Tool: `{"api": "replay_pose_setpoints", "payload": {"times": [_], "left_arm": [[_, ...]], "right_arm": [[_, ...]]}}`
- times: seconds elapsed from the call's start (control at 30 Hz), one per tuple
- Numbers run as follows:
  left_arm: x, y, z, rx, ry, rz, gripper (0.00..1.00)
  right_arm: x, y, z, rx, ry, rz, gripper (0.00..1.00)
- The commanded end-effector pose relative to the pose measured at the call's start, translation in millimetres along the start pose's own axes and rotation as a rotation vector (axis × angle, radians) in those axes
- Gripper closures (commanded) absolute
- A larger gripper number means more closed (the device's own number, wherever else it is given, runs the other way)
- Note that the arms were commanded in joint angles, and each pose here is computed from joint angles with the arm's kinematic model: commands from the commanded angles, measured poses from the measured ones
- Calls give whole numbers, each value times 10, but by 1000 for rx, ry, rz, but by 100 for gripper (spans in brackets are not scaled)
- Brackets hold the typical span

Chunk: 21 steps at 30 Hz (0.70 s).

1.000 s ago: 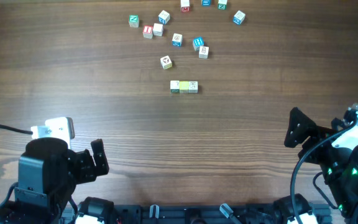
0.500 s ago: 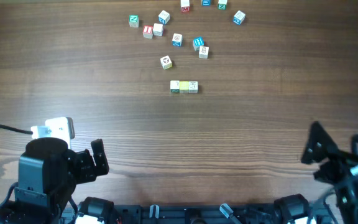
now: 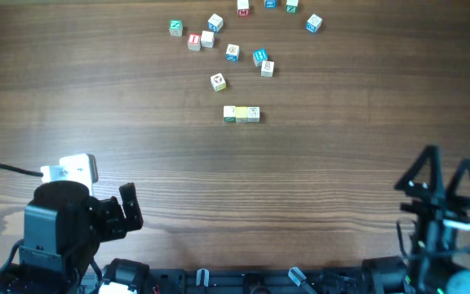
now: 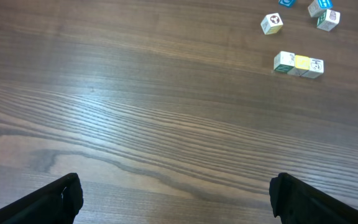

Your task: Form a horizontal line

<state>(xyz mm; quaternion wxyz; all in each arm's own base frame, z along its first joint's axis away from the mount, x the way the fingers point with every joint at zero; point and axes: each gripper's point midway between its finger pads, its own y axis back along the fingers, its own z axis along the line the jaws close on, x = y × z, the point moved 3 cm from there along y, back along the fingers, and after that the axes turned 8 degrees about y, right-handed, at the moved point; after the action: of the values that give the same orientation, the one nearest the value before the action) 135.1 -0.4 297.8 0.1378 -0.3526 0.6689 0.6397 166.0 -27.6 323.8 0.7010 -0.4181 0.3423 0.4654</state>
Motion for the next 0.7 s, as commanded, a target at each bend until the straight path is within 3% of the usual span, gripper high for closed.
{"api": "replay_pose_setpoints", "payload": {"times": [0.0,0.33,0.67], "left_arm": [[-21,18,21,-10,14,-16,0],[-21,17,21,-10,14,-15,0],[-21,17,21,-10,14,-15,0]], "right_arm": [[388,-77,-114,-7,-1,3,0],[1320,-73,-609,147,-104,171,0],[1386,-64,-569,101,44,219,0]]}}
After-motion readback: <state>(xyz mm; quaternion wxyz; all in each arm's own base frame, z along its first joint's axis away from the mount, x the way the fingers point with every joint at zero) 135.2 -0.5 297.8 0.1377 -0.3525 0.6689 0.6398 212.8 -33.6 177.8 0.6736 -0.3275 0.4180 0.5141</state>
